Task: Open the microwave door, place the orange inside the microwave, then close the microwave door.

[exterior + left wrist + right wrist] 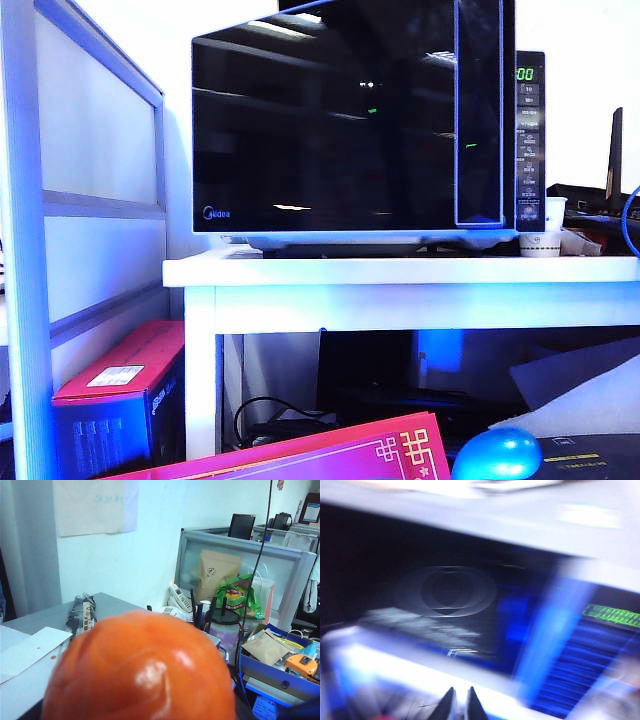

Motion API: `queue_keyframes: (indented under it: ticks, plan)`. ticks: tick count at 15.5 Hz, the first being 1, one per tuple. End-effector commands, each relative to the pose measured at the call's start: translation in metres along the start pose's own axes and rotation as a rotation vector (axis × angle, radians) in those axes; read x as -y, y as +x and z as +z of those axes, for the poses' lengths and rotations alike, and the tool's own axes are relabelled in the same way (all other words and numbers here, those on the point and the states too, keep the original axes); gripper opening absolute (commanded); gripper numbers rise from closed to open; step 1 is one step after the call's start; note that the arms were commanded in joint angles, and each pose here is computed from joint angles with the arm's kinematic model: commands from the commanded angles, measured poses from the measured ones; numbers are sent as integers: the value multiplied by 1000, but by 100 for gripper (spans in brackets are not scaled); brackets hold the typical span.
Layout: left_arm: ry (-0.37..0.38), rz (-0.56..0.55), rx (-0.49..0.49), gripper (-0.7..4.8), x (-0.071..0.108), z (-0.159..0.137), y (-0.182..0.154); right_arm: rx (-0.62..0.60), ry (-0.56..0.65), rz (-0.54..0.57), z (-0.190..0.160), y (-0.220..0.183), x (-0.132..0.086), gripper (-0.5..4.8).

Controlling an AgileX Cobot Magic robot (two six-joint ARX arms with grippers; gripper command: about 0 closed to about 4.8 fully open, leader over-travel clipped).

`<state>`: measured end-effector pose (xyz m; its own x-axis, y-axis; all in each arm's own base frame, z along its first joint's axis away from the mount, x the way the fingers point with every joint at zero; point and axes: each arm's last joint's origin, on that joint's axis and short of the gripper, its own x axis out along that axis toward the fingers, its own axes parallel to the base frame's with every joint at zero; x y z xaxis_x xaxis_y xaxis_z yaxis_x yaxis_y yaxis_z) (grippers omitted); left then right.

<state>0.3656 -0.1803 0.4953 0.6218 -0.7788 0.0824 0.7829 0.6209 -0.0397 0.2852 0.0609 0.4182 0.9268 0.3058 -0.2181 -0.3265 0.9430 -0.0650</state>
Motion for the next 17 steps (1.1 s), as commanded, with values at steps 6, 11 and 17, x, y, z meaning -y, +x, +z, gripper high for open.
queue_keyframes:
  ticks: [6, 11, 17]
  plan:
    - [13, -7, 20, 372, 2, 5, -2, 186, -15, -296, 20, 17, 13, 40]
    - [3, -8, 8, 372, 2, 4, -2, 8, -32, -203, -17, 68, 13, 40]
    - [5, -6, 2, 372, 2, 3, -2, 151, -54, 35, 10, 32, 4, 40]
